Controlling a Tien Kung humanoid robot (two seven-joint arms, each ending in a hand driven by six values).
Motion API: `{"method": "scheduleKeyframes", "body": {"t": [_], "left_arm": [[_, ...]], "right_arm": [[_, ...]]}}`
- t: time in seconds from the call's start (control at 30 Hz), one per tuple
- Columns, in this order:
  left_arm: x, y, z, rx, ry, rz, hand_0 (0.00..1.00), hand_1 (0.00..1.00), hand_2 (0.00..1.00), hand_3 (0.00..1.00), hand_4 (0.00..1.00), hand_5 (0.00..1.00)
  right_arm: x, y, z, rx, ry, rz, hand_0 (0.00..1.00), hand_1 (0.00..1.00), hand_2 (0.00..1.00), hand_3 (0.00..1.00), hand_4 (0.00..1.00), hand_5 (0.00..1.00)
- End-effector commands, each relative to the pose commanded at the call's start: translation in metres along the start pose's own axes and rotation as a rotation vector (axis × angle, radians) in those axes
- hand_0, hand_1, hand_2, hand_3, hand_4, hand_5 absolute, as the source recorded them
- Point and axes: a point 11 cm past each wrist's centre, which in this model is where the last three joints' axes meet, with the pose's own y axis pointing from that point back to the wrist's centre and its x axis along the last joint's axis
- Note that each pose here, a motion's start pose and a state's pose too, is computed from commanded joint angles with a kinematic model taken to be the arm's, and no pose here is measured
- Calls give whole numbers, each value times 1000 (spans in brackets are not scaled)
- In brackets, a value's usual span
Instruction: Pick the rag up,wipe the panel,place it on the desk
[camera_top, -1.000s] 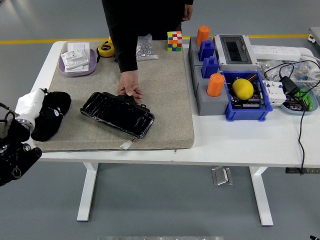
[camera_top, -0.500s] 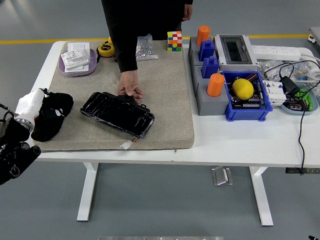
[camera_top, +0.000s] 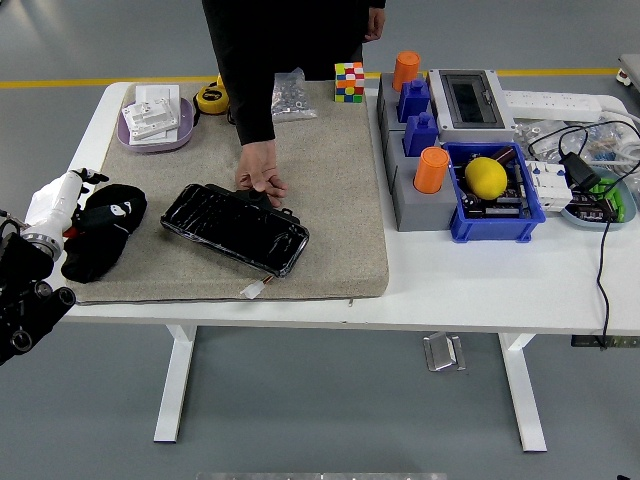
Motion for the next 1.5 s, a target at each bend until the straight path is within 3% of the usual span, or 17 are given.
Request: {"method": "scheduleKeyframes", "body": {"t": [0.03,0.07,0.33,0.8,1.13,1.5], "left_arm": [[1,0,0,-2,9,1,513,754,809,735,953,693],[2,1,1,-4,18,3,525,763,815,741,972,758],[19,5,26,-80,96,40,529,760,814,743,963,736],[65,22,75,-228,214,101,532,761,805,746,966,747],[91,42,97,-314,390,131,536,757,794,749,924,771],[103,53,110,-356,474,150,542,755,790,749,910,776]], "right_arm": [[0,0,1,-1,1,0,715,591,659,577,981,531],[-1,0,1,-2,1,-1,715,591,659,576,980,531],[1,-1,4,-9,0,6,715,591,659,576,980,531],[0,-1,10,-30,12,7,715,591,660,576,978,531],[-6,-3,19,-53,17,-2,719,592,659,575,976,530],[-14,-4,23,-54,-2,-14,719,594,661,574,976,529]]}}
